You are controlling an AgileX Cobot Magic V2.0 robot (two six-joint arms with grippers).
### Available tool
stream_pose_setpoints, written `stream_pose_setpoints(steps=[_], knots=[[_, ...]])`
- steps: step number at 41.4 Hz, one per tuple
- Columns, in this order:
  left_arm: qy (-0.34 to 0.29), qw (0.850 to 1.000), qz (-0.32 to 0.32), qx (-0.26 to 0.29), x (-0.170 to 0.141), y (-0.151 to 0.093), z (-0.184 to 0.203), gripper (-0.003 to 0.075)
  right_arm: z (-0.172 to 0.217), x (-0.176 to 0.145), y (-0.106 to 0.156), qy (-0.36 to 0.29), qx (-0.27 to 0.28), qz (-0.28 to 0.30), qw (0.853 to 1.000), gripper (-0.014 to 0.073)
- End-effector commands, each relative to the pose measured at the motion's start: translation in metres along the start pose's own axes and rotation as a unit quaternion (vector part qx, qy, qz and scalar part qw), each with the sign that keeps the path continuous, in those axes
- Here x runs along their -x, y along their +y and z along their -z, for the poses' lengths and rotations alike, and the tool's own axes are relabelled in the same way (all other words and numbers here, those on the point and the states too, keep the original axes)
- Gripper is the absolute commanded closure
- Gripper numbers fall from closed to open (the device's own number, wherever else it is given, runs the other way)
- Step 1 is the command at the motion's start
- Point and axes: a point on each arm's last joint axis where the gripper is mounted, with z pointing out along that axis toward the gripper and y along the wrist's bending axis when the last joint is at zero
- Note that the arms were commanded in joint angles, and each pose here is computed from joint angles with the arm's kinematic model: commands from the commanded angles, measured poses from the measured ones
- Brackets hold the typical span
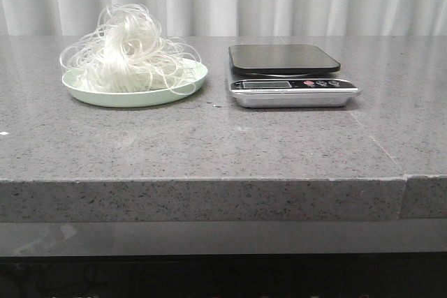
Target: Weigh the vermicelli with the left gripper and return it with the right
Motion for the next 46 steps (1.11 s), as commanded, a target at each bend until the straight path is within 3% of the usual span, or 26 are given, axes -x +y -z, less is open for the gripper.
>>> stream_pose_setpoints(steps=[1, 6, 12, 21, 29, 35, 46], knots=[[-0.047, 0.999, 0.005, -0.001, 0.007, 0.0, 0.002, 0.0574, 0.004, 0.011, -0.001, -0.042, -0.007, 0.003, 0.999, 0.0453], [-0.047, 0.999, 0.005, -0.001, 0.007, 0.0, 0.002, 0.0574, 0.002, 0.003, -0.003, -0.045, -0.016, 0.0, 0.999, 0.0453], [-0.047, 0.999, 0.005, -0.001, 0.007, 0.0, 0.002, 0.0574, 0.0, -0.023, -0.012, -0.113, -0.083, -0.02, 0.99, 0.0453], [-0.047, 0.999, 0.005, -0.001, 0.007, 0.0, 0.002, 0.0574, -0.008, -0.083, -0.021, -0.246, -0.194, -0.027, 0.949, 0.0453], [-0.047, 0.999, 0.005, -0.001, 0.007, 0.0, 0.002, 0.0574, -0.023, -0.141, -0.023, -0.295, -0.256, -0.023, 0.92, 0.0453], [-0.047, 0.999, 0.005, -0.001, 0.007, 0.0, 0.002, 0.0574, -0.034, -0.167, -0.023, -0.293, -0.259, -0.024, 0.92, 0.0453], [-0.047, 0.999, 0.005, -0.001, 0.007, 0.0, 0.002, 0.0574, -0.037, -0.17, -0.022, -0.27, -0.247, -0.029, 0.93, 0.0453]])
